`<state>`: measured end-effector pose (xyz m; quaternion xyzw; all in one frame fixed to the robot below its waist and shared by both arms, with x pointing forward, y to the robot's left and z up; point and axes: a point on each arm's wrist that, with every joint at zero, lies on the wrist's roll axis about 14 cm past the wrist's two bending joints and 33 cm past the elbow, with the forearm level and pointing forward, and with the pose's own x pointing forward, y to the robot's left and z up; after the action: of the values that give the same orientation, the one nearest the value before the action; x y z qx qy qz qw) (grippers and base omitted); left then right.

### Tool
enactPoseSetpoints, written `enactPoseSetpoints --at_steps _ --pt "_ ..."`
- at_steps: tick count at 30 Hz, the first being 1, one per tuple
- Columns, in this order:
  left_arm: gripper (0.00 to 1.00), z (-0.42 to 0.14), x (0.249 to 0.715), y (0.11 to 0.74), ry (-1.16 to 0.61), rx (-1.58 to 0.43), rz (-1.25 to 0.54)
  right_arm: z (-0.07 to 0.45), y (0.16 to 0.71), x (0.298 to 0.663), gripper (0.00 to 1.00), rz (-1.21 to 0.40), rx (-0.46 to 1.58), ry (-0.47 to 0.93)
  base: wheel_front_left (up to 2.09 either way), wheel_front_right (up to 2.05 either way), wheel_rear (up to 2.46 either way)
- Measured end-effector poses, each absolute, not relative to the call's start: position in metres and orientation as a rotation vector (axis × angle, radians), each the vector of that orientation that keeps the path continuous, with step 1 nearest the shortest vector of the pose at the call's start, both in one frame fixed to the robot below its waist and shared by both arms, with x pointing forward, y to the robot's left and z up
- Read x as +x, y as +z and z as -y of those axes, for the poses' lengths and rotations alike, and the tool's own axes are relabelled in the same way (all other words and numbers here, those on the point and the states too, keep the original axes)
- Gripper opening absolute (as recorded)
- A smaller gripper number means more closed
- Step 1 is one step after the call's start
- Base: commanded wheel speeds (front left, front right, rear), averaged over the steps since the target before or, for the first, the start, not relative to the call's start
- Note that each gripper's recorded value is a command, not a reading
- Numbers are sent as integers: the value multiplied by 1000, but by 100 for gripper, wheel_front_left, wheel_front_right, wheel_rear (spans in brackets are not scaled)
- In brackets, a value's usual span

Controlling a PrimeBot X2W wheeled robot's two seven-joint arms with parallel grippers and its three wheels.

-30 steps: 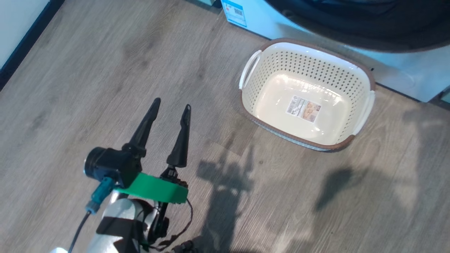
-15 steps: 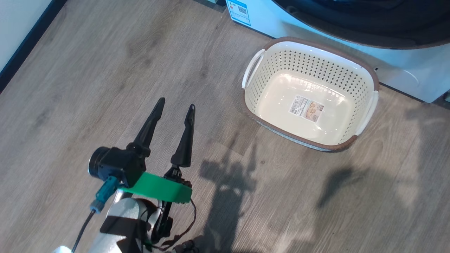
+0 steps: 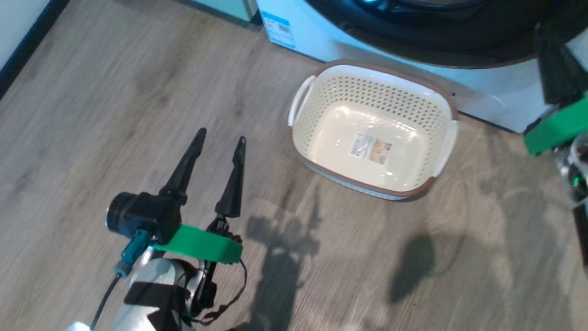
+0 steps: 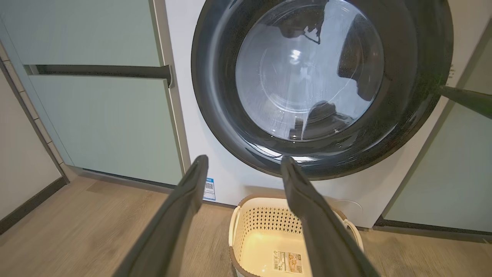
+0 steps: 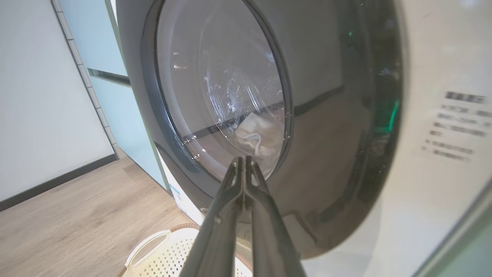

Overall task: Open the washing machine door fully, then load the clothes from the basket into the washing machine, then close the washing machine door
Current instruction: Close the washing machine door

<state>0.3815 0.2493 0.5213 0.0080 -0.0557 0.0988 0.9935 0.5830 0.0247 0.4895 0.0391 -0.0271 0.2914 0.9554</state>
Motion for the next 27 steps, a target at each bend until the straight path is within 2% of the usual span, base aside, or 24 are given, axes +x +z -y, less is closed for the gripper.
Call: enactPoseSetpoints --at_steps 10,11,13,14,15,16,27 --pt "100 -222 392 534 90 0 164 40 501 531 0 92 132 449 0 0 0" --pt "100 -220 393 535 83 -3 167 46 501 526 8 91 133 433 0 0 0" --pt "100 -217 393 533 68 -7 162 59 500 516 43 88 130 405 0 0 0" --pt "100 -215 393 531 61 -8 157 65 500 512 56 86 123 391 0 0 0" --pt "100 -212 393 530 53 -13 153 71 500 508 83 85 114 382 0 0 0" --pt "100 -209 393 529 42 -17 152 75 501 504 100 85 109 373 0 0 0" --pt "100 -190 396 535 -32 -32 171 122 513 462 100 105 101 255 0 0 0"
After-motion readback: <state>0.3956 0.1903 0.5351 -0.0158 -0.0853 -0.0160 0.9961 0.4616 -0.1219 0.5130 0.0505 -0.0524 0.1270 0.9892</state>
